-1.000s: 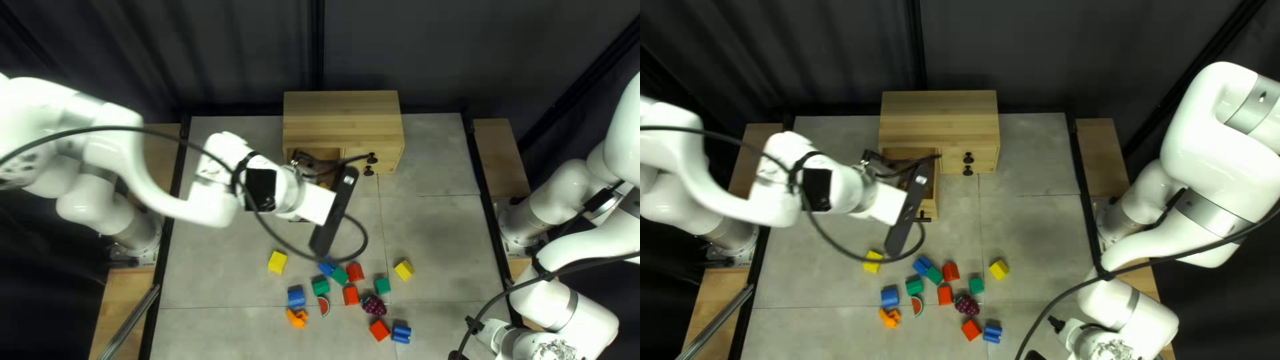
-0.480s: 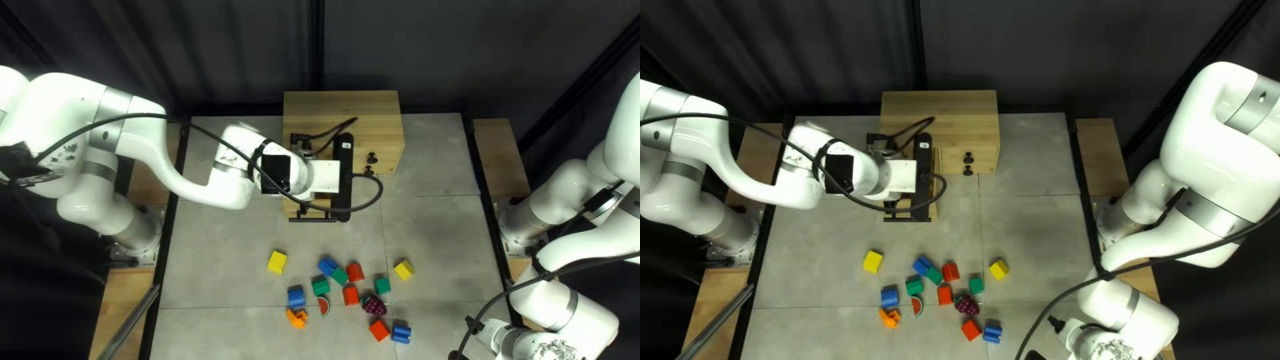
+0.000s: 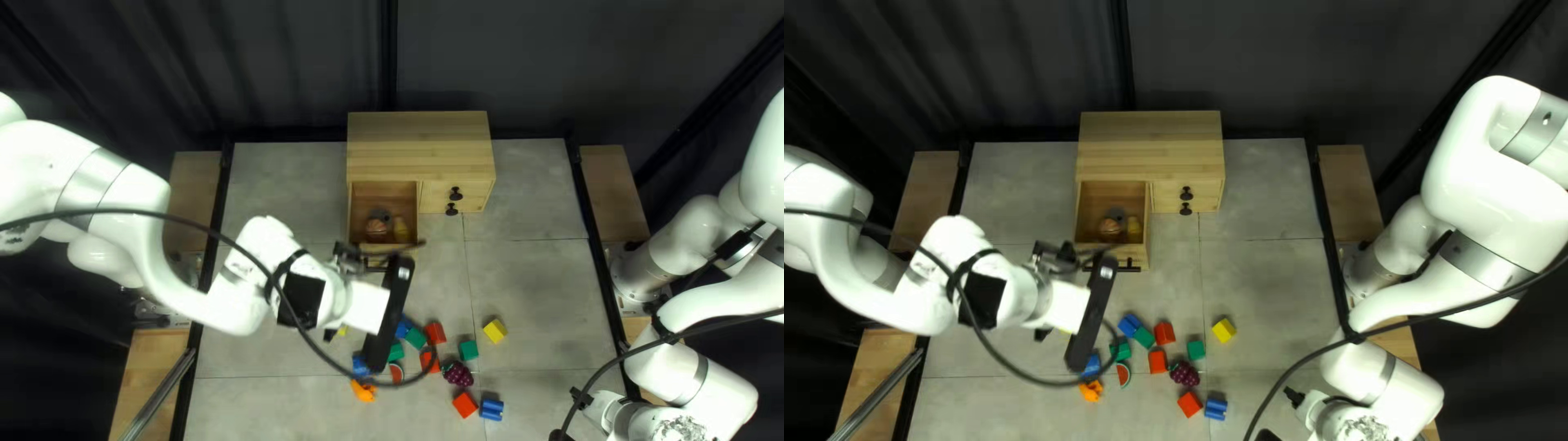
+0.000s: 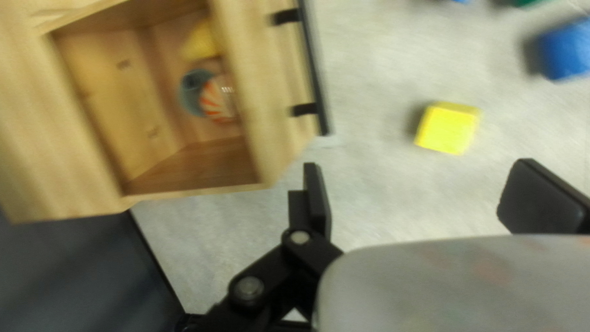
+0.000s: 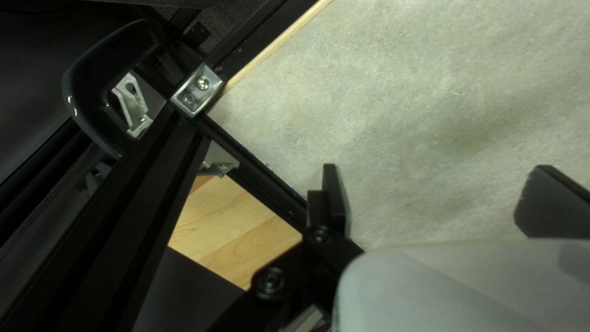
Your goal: Open drawers and place objects into drawer and close
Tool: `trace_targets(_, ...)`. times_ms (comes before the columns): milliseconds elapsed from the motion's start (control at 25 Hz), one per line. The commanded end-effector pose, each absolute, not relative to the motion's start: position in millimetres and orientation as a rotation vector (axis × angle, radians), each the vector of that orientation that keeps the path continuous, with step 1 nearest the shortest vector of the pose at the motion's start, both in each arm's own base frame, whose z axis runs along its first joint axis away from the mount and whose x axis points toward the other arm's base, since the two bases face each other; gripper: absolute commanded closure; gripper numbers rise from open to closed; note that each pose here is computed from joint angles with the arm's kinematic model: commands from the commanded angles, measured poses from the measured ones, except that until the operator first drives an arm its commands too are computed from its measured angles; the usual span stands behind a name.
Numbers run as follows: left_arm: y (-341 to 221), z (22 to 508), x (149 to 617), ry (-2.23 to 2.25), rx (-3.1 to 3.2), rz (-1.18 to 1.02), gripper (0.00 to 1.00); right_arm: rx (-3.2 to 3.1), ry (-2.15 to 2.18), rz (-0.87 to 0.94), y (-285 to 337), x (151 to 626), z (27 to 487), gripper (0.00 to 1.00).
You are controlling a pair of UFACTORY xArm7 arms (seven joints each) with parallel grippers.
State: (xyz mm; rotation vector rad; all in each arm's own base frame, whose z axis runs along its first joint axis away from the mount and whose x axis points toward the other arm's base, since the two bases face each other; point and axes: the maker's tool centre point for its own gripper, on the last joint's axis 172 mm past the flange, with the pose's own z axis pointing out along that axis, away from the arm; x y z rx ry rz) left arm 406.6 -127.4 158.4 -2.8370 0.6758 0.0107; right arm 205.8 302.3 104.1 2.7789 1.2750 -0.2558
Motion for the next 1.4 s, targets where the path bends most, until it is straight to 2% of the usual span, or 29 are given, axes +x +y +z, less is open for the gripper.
trace_targets(40,-141.1,125.9,391.3,0.701,-2.9,0.02,0.0,2.779,1.275,-0.256,302.3,205.8,104.1,0.0)
trace_targets(320,-152.3,77.4,383.3,0.718,-2.991,0.025,0.0,2.779,1.275,-0.256,302.3,205.8,104.1,0.0)
trace_targets(680,-129.0,36.3,382.7,0.646,-3.014,0.105,0.0,2.779,1.275,-0.256,302.3,205.8,104.1,0.0)
trace_targets(1320,-108.0,23.2,379.9,0.528,-3.023,0.071,0.0,2.779,1.275,-0.256,302.3,205.8,104.1,0.0)
trace_targets(1400,-107.3,23.6,378.7,0.527,-3.023,0.07,0.03,2.779,1.275,-0.256,302.3,205.8,104.1,0.0)
